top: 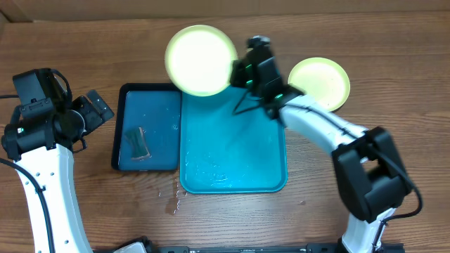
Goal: Clean dirty plates on tray and stack at the side
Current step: 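Carry the yellow plate right over the teal tray toward the plate stack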
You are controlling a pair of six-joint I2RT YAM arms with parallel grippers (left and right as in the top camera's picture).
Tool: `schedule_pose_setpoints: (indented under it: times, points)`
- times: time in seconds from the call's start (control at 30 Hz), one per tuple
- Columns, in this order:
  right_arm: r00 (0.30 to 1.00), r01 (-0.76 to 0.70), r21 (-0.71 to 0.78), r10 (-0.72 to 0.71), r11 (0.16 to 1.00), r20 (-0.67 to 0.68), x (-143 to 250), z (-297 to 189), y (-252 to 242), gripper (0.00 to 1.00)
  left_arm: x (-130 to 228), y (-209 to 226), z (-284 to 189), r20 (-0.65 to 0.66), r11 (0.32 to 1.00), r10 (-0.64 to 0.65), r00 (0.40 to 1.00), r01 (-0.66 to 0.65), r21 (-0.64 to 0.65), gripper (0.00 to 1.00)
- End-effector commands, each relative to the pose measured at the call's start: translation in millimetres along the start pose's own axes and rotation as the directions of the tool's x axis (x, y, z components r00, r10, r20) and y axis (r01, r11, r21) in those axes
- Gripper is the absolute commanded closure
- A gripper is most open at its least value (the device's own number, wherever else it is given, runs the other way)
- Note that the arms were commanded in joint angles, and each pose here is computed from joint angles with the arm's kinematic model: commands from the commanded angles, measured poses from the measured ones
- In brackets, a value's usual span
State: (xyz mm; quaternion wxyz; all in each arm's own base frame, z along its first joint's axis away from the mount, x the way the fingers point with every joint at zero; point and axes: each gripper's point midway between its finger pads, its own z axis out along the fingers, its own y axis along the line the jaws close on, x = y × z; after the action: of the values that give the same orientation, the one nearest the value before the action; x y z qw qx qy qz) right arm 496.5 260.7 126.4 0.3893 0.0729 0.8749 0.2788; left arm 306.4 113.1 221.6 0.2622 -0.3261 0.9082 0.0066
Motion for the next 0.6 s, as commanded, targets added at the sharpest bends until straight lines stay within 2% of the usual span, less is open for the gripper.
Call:
schedule_pose_setpoints:
  times: [0.0, 0.1, 0.27, 0.4, 0.57]
  points:
    - [0.984, -0.155, -0.145, 0.139, 0.977, -0.111, -23.3, -23.8, -2.2, 0.96, -3.1, -1.8, -0.8, 0.004, 1.0, -0.009, 1.0, 0.009, 0.005, 0.0]
    - [0.964, -0.234, -0.09, 0.219, 0.968, -0.153, -34.4, -32.6, -47.7, 0.96, -3.1, -1.8, -0.8, 0.004, 1.0, -0.009, 1.0, 0.009, 0.005, 0.0]
    - [0.912, -0.368, 0.103, 0.38, 0.924, -0.154, -42.7, -54.7, -135.6, 0.96, -3.1, -1.8, -0.8, 0.004, 1.0, -0.01, 1.0, 0.01, 0.005, 0.0]
    - [0.857, -0.453, 0.27, 0.499, 0.849, -0.132, -36.1, -78.9, -196.7, 0.96, -3.1, -1.8, -0.8, 0.004, 1.0, -0.009, 1.0, 0.009, 0.005, 0.0]
    - [0.819, -0.482, 0.485, 0.572, 0.73, -0.047, -24.5, -112.1, -261.3, 0.96, -3.1, -1.8, -0.8, 0.004, 1.0, -0.009, 1.0, 0.009, 0.005, 0.0]
